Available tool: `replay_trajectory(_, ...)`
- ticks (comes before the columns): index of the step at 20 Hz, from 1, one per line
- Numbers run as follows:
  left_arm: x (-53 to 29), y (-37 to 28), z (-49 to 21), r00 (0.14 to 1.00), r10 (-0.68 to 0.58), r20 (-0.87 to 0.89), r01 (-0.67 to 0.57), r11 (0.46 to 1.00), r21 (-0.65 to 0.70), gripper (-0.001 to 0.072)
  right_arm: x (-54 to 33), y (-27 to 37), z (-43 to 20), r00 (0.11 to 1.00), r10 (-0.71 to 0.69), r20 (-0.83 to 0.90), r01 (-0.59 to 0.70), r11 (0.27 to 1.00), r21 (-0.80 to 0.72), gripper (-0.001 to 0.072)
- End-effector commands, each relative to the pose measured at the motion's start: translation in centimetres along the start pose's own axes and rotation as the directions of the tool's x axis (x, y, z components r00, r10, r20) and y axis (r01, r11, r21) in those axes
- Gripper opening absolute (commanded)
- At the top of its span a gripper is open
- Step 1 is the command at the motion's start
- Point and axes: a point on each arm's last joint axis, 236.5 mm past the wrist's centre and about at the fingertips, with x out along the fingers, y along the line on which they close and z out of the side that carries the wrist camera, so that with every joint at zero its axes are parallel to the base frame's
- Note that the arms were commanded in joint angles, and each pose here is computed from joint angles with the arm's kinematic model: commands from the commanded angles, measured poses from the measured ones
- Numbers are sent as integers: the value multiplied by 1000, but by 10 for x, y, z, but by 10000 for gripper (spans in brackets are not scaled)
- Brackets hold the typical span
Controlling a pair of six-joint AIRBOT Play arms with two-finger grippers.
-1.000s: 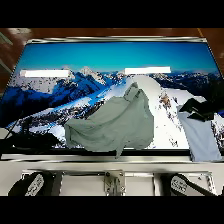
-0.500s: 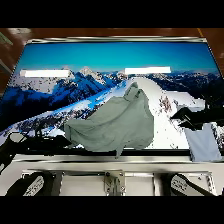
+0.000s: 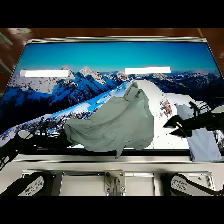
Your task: Fold the shirts.
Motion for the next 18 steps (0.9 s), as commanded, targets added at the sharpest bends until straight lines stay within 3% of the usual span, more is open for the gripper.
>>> replay_trajectory(1, -6, -11, 14, 999, -13, 30, 12, 1000, 22, 45, 44, 5, -28, 997, -10, -82, 7, 999, -46, 678)
replay_trajectory(9, -36, -43, 27, 993, -69, 96, 55, 988, 142, 44, 83, 21, -36, 992, -97, -78, 92, 993, -69, 676)
replay_trajectory(11, -41, -48, 26, 991, -81, 107, 62, 983, 173, 44, 90, 25, -31, 992, -113, -51, 110, 992, -63, 615)
replay_trajectory(14, -53, -58, 24, 986, -104, 130, 73, 972, 224, 44, 98, 32, -32, 991, -128, -45, 124, 989, -83, 614)
replay_trajectory(16, -63, -66, 27, 979, -122, 163, 78, 965, 251, 44, 100, 34, -34, 990, -136, -47, 132, 987, -87, 448)
replay_trajectory(17, -67, -70, 28, 976, -129, 176, 80, 962, 263, 45, 101, 35, -33, 989, -138, -42, 135, 987, -82, 444)
replay_trajectory(18, -71, -73, 30, 973, -136, 187, 81, 959, 272, 44, 101, 35, -32, 990, -135, -36, 132, 988, -80, 326)
